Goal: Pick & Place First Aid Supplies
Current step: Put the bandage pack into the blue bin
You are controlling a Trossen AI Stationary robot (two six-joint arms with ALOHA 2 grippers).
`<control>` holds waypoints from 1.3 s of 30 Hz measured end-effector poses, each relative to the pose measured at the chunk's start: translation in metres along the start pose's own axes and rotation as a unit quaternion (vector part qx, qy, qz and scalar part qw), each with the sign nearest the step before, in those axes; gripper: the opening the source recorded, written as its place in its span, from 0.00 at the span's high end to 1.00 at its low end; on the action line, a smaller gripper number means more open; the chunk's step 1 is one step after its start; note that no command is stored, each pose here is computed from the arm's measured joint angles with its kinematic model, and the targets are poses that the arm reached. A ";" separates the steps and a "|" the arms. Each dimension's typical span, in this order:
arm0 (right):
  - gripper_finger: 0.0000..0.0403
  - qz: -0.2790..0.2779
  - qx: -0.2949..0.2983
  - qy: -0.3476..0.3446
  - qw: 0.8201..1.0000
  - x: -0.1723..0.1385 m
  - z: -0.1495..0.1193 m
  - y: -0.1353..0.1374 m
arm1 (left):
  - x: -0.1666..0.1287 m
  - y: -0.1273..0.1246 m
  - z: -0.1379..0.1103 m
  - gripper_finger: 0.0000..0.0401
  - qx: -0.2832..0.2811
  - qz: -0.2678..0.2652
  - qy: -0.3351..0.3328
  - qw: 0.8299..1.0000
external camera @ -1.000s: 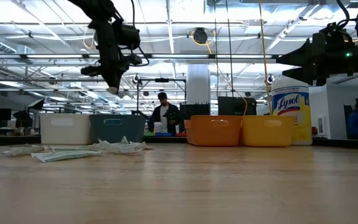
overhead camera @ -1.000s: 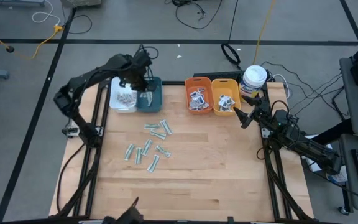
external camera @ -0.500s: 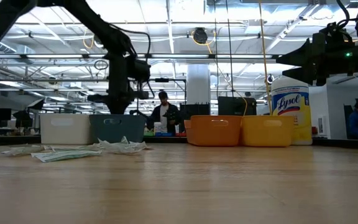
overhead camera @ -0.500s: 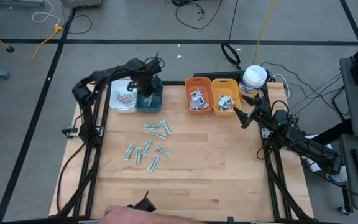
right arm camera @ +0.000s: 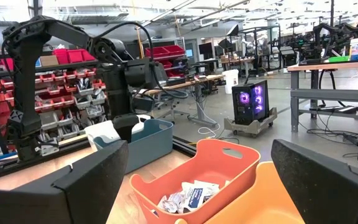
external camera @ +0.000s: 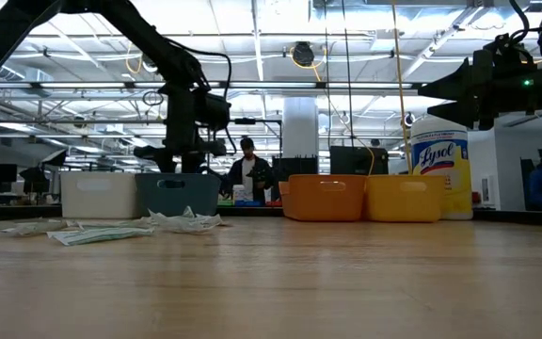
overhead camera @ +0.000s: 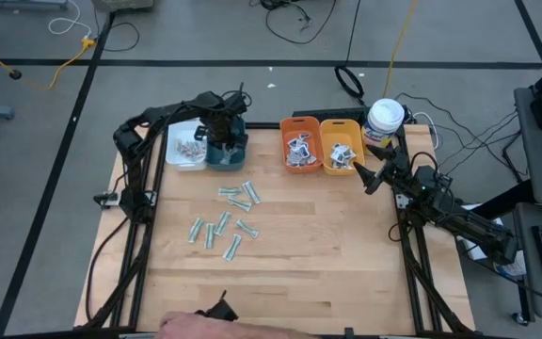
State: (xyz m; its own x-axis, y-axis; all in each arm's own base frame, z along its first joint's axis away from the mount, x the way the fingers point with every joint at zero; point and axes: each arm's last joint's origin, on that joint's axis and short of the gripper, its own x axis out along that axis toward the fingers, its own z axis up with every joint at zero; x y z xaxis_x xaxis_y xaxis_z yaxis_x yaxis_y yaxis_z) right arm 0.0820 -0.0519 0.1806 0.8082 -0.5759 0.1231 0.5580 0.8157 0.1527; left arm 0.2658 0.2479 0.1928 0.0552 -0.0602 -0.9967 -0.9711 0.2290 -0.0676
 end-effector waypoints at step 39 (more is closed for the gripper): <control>0.03 0.000 0.000 0.000 1.000 0.000 0.000 0.000 | -0.013 0.004 -0.222 0.34 0.025 -0.013 0.033 0.999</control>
State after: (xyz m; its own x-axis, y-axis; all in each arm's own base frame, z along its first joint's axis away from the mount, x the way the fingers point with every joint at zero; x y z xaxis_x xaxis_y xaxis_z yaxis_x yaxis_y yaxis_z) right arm 0.0820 -0.0519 0.1806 0.8081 -0.5761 0.1229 0.5582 0.8156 0.1528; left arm 0.2097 0.0343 0.2160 0.0641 -0.1296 -0.9895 -0.9568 0.2737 -0.0978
